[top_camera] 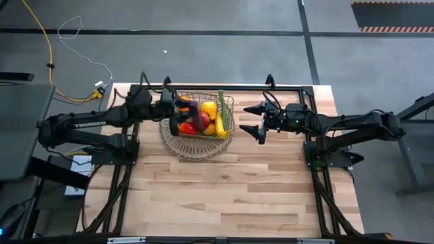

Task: Build produce basket
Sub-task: Put the violet eggplant into the wire basket

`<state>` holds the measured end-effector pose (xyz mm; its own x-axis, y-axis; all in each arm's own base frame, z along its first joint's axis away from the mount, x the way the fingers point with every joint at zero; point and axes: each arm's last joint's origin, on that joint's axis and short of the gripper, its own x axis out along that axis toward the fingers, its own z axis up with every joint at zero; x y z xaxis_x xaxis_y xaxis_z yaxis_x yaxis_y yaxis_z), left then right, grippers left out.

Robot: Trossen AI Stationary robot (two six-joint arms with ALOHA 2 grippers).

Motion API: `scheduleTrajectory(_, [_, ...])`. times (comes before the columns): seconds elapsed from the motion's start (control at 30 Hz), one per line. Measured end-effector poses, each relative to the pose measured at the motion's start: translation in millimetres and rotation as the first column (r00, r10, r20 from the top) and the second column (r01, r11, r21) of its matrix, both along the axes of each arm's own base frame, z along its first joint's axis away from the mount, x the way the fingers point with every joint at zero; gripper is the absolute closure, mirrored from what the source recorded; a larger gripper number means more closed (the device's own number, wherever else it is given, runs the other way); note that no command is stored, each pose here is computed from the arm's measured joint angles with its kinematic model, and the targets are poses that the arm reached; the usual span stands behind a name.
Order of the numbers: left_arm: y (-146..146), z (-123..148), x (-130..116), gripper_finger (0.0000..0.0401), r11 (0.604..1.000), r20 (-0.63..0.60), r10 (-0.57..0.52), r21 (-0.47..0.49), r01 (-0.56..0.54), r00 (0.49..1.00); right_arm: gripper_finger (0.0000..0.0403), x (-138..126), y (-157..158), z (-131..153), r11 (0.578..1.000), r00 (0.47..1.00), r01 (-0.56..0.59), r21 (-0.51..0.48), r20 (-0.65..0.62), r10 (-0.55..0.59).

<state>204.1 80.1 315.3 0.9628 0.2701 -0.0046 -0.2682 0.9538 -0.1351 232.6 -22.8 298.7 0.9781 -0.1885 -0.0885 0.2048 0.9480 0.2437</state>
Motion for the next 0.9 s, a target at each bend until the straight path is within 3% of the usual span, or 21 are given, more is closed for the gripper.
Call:
scheduleTrajectory(0.17, [6.9, 20.1, 3.6, 0.025, 0.998, -0.3, -0.003, 0.055, 0.021, 0.954, 0.0004, 0.0, -0.1, 0.0, 1.0, 1.0, 0.001, 0.0, 0.0, -0.001])
scheduleTrajectory(0.3, [15.8, 28.2, 12.2, 0.025, 0.994, -0.511, -0.019, 0.079, 0.07, 0.859, 0.0004, 0.0, -0.1, -0.1, 1.0, 1.0, 0.002, 0.0, 0.0, -0.002])
scheduleTrajectory(0.4, [22.5, 18.3, 26.3, 0.025, 0.991, -0.629, -0.05, 0.067, 0.118, 0.776, 0.0004, -0.1, -0.6, 0.0, 1.0, 1.0, 0.016, 0.001, 0.001, -0.016])
scheduleTrajectory(0.67, [32.4, -14.5, 58.5, 0.025, 0.978, -0.746, -0.102, 0.044, 0.202, 0.659, 0.0004, -0.1, -0.7, -0.1, 1.0, 1.0, 0.023, 0.013, 0.002, -0.023])
scheduleTrajectory(0.9, [31.0, -35.8, 64.9, 0.025, 0.969, -0.825, -0.147, -0.009, 0.248, 0.545, 0.0004, -0.2, -1.1, -0.1, 0.999, 0.999, 0.034, 0.011, 0.002, -0.034])
